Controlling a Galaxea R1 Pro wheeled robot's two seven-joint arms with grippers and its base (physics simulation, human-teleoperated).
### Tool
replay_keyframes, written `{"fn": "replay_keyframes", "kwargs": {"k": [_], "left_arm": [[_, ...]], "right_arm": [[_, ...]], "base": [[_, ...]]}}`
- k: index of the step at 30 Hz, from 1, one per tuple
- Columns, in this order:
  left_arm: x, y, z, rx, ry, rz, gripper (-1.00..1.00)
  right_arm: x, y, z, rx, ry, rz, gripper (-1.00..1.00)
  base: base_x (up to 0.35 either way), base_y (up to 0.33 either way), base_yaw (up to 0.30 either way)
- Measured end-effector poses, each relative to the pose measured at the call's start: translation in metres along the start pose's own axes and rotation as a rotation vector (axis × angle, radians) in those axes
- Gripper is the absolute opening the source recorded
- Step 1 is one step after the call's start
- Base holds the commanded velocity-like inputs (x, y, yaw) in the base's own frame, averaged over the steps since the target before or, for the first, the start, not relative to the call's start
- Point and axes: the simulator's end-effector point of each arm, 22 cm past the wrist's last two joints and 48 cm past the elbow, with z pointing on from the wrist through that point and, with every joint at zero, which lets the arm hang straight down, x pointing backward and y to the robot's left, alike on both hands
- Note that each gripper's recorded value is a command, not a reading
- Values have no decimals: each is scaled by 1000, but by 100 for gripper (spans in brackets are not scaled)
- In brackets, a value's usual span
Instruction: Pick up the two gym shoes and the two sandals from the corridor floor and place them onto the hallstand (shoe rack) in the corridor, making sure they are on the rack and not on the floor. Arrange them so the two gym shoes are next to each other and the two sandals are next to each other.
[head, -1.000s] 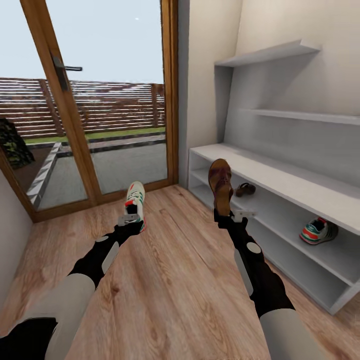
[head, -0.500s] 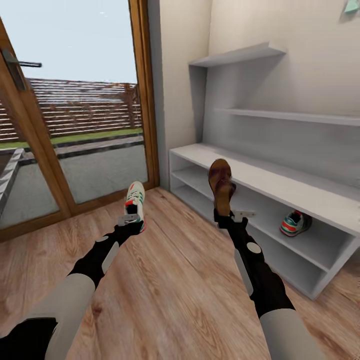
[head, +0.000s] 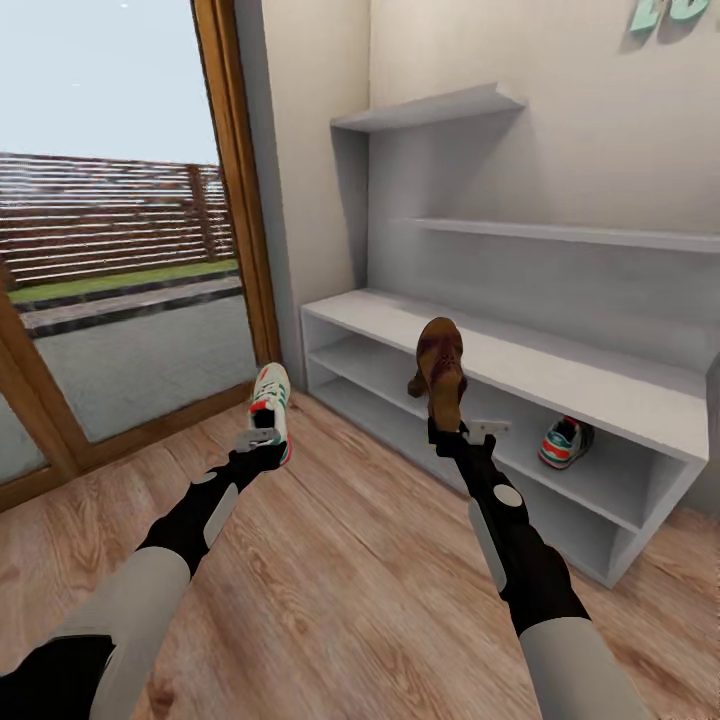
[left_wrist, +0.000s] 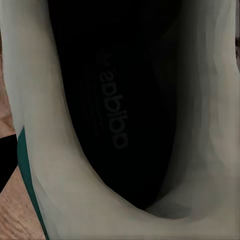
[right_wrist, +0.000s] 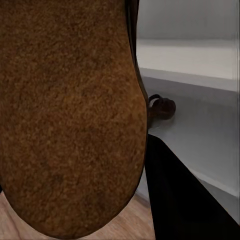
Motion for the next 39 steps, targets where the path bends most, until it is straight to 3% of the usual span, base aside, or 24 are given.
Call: {"fn": "replay_keyframes", "kwargs": {"k": [16,39], "left_arm": [[0,0,0,0,-1,0,-100],[0,0,0,0,-1,0,-100]], "right_arm": [[0,0,0,0,0,0,-100],[0,0,0,0,-1,1,-100]], "base": [[63,283,-300],[81,90,-300]]}}
